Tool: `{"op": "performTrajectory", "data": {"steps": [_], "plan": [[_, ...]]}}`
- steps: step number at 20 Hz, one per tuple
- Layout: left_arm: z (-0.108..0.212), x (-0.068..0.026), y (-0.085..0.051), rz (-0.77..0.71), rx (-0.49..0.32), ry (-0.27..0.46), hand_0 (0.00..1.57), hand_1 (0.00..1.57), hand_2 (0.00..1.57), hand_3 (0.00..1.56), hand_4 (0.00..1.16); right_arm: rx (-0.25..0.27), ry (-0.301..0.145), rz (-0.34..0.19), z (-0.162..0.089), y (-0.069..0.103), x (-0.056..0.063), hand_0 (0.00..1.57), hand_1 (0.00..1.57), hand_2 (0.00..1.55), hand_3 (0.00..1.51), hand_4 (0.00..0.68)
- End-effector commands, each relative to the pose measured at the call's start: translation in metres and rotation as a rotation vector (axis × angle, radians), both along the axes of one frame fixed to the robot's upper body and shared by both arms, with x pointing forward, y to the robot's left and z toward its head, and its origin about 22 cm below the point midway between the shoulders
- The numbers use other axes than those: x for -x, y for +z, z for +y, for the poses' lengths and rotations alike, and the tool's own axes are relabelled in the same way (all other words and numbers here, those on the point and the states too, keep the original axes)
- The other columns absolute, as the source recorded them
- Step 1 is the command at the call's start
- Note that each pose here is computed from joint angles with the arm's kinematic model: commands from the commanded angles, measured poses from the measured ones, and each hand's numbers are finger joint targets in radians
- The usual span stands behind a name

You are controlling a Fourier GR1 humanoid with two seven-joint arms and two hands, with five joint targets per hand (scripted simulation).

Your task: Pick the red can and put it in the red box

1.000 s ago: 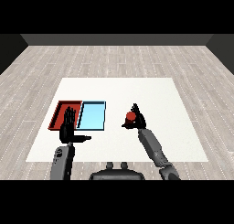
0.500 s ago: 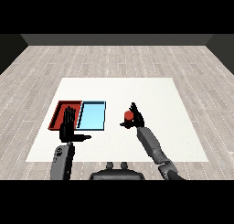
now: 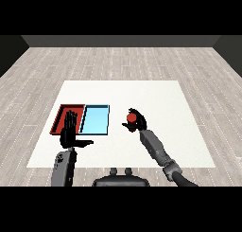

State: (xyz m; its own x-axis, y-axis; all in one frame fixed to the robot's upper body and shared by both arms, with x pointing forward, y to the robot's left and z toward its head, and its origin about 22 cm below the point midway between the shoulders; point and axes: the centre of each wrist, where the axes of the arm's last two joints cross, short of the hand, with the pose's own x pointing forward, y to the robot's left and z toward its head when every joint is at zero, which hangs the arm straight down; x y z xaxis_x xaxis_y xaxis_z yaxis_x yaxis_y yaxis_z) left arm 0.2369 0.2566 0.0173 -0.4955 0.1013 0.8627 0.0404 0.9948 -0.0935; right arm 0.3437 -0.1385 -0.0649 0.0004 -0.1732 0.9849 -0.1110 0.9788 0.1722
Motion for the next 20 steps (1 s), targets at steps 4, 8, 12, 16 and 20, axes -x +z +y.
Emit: {"op": "performTrajectory", "data": {"steps": [4, 8, 12, 16, 20], "plan": [[-0.011, 0.0040, 0.008, -0.009, 0.000, -0.011, 0.00, 0.00, 0.00, 0.00, 0.00, 0.149, -0.060, 0.033, 0.005, 0.006, -0.008, 1.54, 1.54, 1.47, 1.42, 0.575], [0.010, -0.0068, -0.003, -0.008, 0.014, 0.005, 0.00, 0.00, 0.00, 0.00, 0.00, 0.208, -0.019, 0.044, 0.014, 0.003, -0.003, 1.53, 1.53, 1.47, 1.42, 0.551], [-0.005, 0.0027, -0.007, 0.017, 0.005, -0.007, 0.00, 0.00, 0.00, 0.00, 0.00, 0.182, -0.023, 0.059, -0.004, 0.000, 0.001, 1.53, 1.53, 1.47, 1.41, 0.546], [-0.017, -0.0103, 0.005, 0.018, 0.010, -0.004, 0.00, 0.00, 0.00, 0.00, 0.00, 0.194, -0.034, 0.040, 0.012, -0.013, 0.006, 1.55, 1.55, 1.47, 1.41, 0.558], [-0.019, -0.0052, -0.006, -0.004, 0.009, 0.000, 0.00, 0.00, 0.00, 0.00, 0.00, 0.193, -0.048, -0.018, 0.003, 0.007, 0.002, 1.53, 1.53, 1.47, 1.40, 0.580]]}}
